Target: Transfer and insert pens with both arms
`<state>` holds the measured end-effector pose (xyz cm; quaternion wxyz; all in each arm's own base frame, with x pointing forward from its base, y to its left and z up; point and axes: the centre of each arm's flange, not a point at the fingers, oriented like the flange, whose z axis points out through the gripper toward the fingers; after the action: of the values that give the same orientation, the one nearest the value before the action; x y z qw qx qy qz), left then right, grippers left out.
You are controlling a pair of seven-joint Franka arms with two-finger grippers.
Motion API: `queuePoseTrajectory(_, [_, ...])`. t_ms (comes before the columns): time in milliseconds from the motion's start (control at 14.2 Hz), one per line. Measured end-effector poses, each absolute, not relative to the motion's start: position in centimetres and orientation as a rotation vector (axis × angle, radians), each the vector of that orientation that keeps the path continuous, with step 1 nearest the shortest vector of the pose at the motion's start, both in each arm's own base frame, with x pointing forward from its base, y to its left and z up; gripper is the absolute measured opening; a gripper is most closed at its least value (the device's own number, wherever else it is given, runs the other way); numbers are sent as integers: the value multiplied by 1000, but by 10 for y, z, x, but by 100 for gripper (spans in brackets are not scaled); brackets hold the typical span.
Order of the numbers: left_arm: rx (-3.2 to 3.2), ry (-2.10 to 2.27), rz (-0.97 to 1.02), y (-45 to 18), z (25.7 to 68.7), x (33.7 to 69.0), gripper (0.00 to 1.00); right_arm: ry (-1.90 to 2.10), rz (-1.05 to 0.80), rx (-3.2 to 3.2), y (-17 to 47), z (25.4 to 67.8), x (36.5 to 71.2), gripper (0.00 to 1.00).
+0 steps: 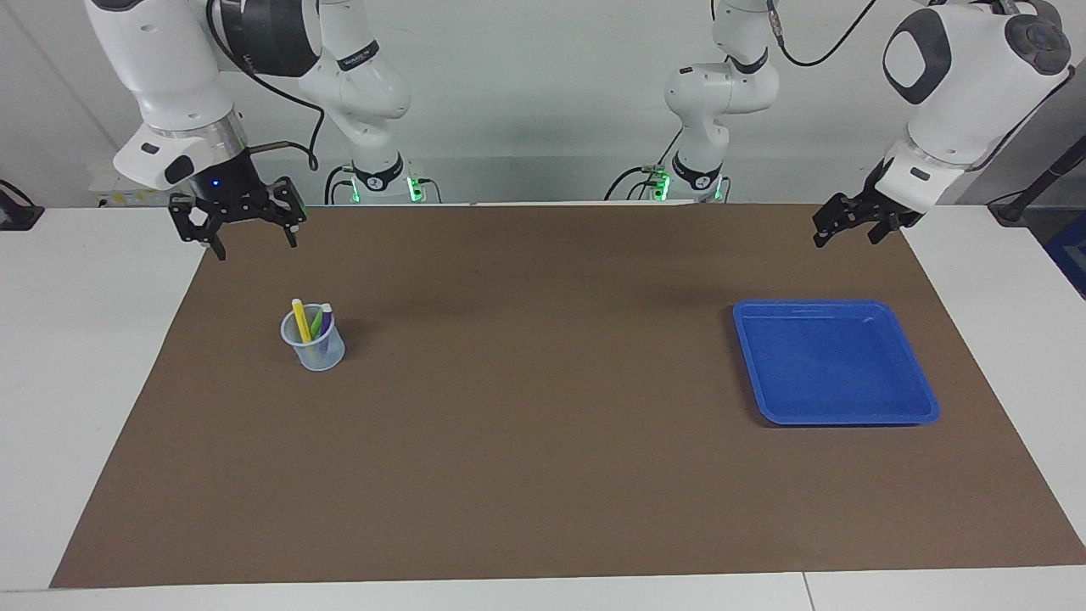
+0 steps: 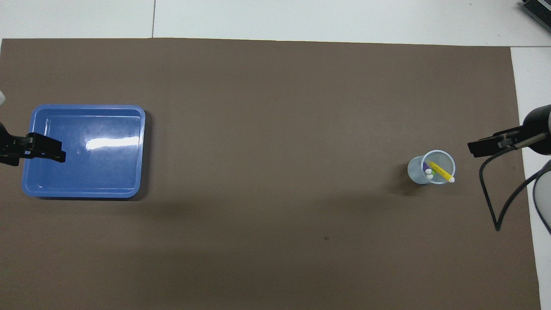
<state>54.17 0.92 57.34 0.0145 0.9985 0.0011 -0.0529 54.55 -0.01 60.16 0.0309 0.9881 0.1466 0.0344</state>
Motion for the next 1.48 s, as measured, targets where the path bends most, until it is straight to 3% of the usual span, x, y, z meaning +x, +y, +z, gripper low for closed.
queuePoseTrajectory(563, [3119,-24,-141,-34,583,537,100,303,185,3133,-20,619,553,100])
queuePoseTrajectory(1056, [3119,-7,-137,-29,583,537,100,276,178,3141,17,615,561,100])
queuePoseTrajectory(1479, [3119,-2,-137,-27,583,537,100,208,202,3139,-8,623,563,100])
